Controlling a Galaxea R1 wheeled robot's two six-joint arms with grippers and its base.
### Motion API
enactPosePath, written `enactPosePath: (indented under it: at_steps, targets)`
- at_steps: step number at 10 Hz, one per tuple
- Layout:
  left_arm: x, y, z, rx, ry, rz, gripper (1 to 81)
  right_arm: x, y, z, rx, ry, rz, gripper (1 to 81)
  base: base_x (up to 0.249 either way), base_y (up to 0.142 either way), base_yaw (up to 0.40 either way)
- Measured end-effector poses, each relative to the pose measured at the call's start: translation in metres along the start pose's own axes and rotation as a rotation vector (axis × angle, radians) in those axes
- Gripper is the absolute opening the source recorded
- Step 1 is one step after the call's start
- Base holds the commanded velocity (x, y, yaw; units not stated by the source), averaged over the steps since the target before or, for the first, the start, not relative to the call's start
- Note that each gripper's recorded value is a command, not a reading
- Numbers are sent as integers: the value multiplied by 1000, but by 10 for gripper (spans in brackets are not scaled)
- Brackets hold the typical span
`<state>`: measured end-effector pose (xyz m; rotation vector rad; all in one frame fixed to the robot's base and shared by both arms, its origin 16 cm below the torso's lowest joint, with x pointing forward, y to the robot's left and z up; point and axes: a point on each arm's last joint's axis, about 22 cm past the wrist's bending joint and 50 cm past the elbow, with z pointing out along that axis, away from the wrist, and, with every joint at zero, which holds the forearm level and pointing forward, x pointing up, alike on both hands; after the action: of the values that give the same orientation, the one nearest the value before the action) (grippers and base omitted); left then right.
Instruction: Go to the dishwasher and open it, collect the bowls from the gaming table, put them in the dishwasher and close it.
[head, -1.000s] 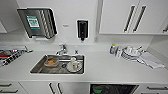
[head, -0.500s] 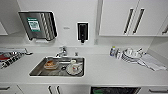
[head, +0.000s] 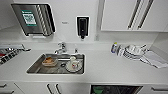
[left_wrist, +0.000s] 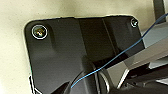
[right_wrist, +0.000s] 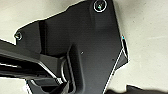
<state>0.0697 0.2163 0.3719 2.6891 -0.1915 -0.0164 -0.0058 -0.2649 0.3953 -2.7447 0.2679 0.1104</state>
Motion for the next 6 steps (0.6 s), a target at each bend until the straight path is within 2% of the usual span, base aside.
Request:
enactPosePath:
  at_steps: [2,3,4,6]
  targets:
    - [13,-6,9,3,16,8,811,27,-8,15,15,31,-7,811,0,0,0]
    - [23,-11,13,6,27,14,811,56,-14,24,26,65,-9,811,0,0,0]
    - [29,-14,18,7,36,18,811,88,-18,30,32,102,16,811,0,0,0]
    - [34,-26,26,15,45,23,811,148,-19,38,42,175,115,811,0,0,0]
